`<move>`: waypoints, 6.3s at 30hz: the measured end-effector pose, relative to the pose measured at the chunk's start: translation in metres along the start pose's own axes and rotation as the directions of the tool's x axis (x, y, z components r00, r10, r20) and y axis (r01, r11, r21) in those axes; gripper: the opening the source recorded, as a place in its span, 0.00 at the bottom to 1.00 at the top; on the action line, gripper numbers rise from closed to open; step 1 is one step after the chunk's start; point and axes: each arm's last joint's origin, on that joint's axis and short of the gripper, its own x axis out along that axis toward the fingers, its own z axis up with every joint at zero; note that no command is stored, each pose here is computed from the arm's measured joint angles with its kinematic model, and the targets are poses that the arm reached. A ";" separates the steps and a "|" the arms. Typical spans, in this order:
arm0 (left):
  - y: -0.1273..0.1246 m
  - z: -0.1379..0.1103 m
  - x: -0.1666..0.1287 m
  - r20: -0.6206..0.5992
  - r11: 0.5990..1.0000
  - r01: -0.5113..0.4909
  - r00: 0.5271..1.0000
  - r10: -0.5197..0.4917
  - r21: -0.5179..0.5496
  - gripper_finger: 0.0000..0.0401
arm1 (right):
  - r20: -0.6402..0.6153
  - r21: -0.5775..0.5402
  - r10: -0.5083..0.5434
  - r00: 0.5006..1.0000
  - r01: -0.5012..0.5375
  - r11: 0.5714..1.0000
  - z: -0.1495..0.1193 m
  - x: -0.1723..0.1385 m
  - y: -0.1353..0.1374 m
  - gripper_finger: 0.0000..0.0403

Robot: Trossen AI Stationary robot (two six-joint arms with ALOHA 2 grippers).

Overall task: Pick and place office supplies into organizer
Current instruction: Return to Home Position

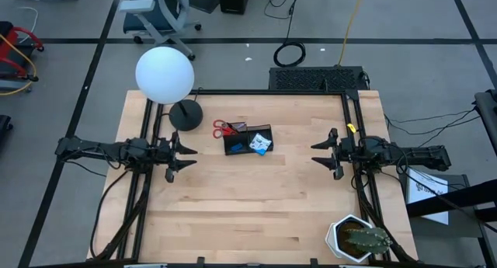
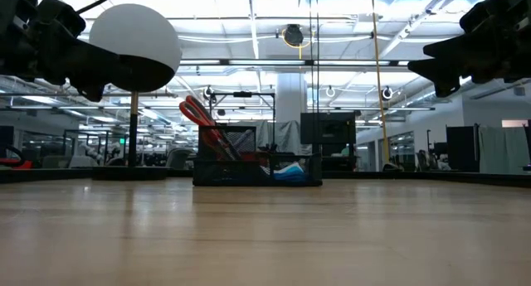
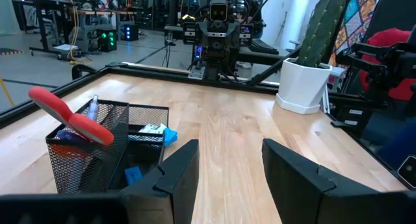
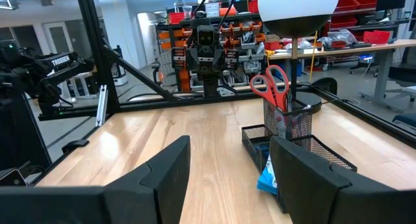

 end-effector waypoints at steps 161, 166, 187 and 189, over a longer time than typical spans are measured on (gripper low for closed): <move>0.000 0.000 0.000 0.002 1.000 -0.002 1.000 0.002 0.000 0.43 | 0.001 0.000 0.000 1.000 0.000 1.000 0.000 0.000 0.000 0.51; 0.000 0.000 0.000 0.002 1.000 -0.002 1.000 0.002 0.000 0.43 | 0.001 0.000 0.000 1.000 0.000 1.000 0.000 0.000 0.000 0.52; 0.000 0.000 0.000 0.002 1.000 -0.002 1.000 0.002 0.000 0.43 | 0.000 0.000 0.000 1.000 0.000 1.000 0.000 0.000 0.000 0.52; 0.000 0.000 0.000 0.002 1.000 -0.002 1.000 0.002 0.000 0.43 | 0.001 0.000 0.000 1.000 0.000 1.000 0.000 0.000 0.000 0.52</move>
